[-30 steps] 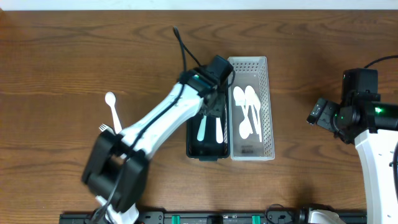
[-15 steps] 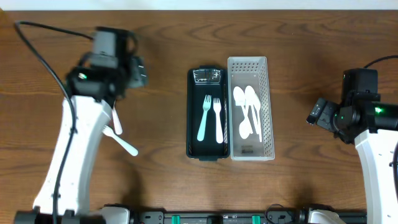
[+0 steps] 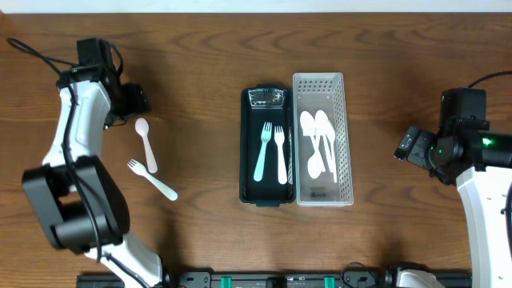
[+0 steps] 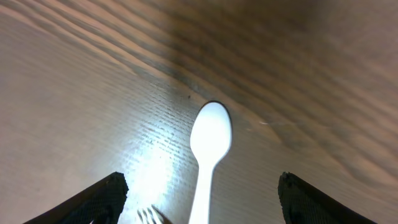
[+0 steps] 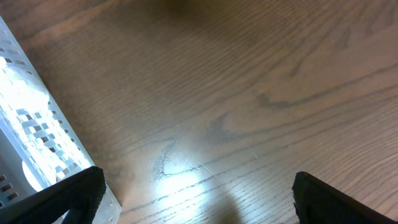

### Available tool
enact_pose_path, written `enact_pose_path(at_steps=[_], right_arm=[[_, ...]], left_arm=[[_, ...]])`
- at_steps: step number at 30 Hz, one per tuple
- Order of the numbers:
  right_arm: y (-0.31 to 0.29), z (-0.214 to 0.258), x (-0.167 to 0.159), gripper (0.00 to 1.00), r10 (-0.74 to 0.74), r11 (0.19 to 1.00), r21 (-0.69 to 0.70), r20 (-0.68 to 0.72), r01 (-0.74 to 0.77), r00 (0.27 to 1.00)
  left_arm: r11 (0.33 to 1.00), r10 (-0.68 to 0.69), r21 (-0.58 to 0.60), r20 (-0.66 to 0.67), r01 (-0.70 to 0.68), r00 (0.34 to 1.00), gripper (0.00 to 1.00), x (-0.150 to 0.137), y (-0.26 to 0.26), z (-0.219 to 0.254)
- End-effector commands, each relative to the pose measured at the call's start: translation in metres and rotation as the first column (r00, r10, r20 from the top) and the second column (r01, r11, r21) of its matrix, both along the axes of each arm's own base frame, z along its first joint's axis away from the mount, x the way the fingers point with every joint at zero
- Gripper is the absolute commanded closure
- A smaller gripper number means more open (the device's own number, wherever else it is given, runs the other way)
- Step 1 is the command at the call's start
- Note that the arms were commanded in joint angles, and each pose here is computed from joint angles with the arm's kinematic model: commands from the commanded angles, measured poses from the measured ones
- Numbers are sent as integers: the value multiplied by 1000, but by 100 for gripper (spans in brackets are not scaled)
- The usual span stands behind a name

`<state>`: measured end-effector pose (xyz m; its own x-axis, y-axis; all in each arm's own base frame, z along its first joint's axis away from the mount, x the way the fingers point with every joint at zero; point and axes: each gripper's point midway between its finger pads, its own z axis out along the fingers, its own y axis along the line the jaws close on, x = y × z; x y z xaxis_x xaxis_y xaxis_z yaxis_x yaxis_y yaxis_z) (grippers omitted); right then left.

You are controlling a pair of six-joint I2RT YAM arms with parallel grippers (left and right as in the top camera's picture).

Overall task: Pack container
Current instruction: 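Move the left gripper to the white spoon and grasp it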

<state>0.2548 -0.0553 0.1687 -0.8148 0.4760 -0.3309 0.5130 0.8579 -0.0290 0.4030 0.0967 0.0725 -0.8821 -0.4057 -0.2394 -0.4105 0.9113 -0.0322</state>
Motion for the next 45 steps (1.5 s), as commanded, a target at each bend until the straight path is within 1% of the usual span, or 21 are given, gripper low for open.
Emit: enact_pose_path(at_steps=[1,7,16,25,41,43,44,45], right_arm=[[-1,-1,0,1,10,1000,-4,-2,-10,1000],[-1,-1,0,1,11,1000,-4,-2,-11,1000],[-1,-1,0,1,13,1000,-5,-3,-13,1000],[-1,-1,0,1,18,1000,-6,-4,-18,1000],[-1,-1,-1,1,18,1000,-6,-5,-18,1000],[-1,-1,-1,1,18,1000,-6,-5,-18,1000],[-1,-1,-1,1,18,1000,-6,-5,-18,1000],[-1,-1,-1,1,18,1000,-6,-5,-18,1000]], left_arm=[[996,-81,-47,-43,79,996,20,-1,-6,-24],[990,-130,-64,-101,124,986,19,-2,-7,-55],[989,-139,-73,-131,131,982,19,-3,-7,-77],[989,-140,-68,-118,132,983,19,1,-6,-79],[987,-148,-78,-144,138,979,19,-1,-7,-94],[988,-147,-79,-145,136,978,21,-1,-7,-94],[987,-147,-79,-147,137,978,24,-2,-7,-94],[987,-147,-80,-149,136,978,29,-2,-7,-94]])
